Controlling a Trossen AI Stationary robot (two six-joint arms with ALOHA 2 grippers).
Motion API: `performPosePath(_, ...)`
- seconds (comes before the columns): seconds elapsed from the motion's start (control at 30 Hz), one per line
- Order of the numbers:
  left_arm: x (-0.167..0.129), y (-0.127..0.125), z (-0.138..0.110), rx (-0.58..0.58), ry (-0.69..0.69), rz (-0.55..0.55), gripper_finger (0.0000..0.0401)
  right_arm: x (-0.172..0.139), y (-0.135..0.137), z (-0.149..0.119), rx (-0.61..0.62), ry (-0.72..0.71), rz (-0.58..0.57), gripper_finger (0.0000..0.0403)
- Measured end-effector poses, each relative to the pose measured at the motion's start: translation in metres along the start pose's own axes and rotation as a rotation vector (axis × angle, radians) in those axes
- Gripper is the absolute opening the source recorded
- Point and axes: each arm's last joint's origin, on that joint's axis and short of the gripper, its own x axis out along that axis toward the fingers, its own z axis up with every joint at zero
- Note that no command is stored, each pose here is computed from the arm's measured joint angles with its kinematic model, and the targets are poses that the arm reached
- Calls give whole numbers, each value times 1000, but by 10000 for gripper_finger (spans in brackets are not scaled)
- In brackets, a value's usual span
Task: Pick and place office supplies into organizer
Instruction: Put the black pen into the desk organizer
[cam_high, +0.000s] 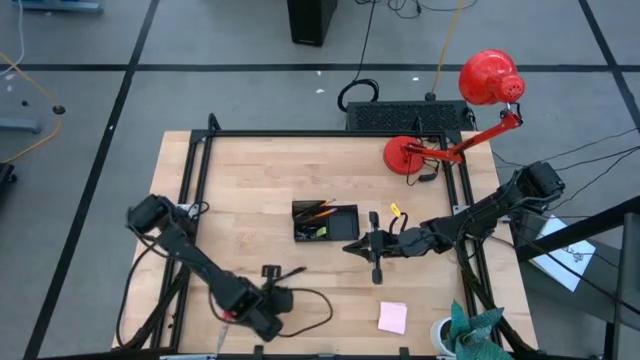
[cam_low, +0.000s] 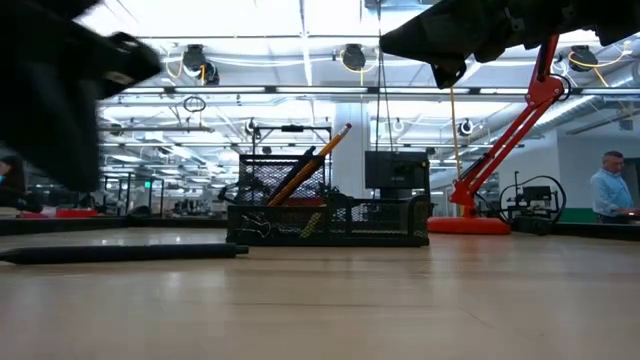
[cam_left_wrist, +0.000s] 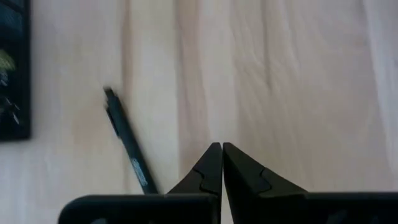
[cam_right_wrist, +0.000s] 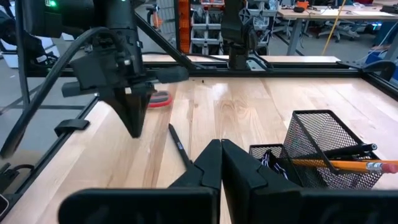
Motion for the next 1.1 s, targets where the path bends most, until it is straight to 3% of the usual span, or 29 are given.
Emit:
performPosePath(0.2,9,34,15,-74,39,77,23,-2,7,7,-50,-75,31,0)
performPosePath(0.37,11,44,14,-64,75,140,58,-13,21,18,-174,-197,176,0)
performPosePath(0.5,9,44,10,-46,96,172,104,-36,10,16,-185,-323,160,0)
performPosePath(0.67,5,36,6,-2,69,207,162,-65,-25,5,-142,-330,40,0)
performPosePath(0.77,3,35,4,9,59,249,186,-76,-40,9,-118,-291,37,0)
performPosePath(0.93,2,36,1,-57,75,266,204,-94,-47,7,-139,-287,52,0)
performPosePath(1.1,3,38,-1,-99,121,244,198,-103,-54,-19,-85,-339,12,0)
